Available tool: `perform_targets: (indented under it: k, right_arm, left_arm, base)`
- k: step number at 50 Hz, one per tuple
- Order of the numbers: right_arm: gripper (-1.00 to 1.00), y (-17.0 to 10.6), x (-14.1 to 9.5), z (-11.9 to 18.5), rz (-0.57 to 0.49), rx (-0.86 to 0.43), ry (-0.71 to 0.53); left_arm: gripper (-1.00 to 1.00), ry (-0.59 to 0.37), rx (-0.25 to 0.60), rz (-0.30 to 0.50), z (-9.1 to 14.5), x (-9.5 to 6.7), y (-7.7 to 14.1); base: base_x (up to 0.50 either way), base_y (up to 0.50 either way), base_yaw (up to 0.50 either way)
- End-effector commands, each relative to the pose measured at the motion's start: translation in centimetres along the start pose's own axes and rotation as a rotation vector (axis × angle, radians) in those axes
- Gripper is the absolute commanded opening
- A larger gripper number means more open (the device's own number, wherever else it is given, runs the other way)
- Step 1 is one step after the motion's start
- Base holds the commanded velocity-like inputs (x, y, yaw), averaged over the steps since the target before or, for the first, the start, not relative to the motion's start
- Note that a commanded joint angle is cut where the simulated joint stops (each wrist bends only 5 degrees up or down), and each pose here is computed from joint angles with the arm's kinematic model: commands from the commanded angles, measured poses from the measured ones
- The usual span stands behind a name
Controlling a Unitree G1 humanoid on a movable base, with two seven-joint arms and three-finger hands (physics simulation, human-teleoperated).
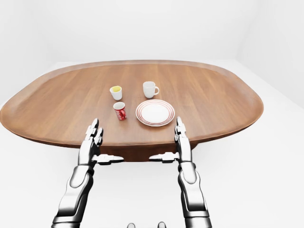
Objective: Pick up the red mug and put it on the plate
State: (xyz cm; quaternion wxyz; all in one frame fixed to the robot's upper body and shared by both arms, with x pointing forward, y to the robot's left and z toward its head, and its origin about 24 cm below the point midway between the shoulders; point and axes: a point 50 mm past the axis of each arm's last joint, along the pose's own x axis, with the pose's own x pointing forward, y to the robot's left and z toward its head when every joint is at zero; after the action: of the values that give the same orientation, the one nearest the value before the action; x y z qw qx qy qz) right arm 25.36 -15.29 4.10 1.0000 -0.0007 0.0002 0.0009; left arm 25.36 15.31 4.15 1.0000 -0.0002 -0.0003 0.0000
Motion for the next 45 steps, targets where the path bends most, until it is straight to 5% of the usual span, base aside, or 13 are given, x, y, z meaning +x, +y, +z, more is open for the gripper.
perform_targets:
  k: [1,45]
  right_arm:
    - [1.00,-0.65,-0.05,-0.06,0.005,-0.004,0.002]
    - [1.00,-0.53,-0.24,-0.17,0.017,-0.016,-0.002]
  left_arm:
    - [1.00,-0.002,0.000,0.001,0.06,-0.03,0.68]
    - [1.00,-0.013,-0.006,0.006,0.39,-0.15,0.79]
  base:
    - [0.00,0.00,0.00]
    - [0.00,0.05,0.00]
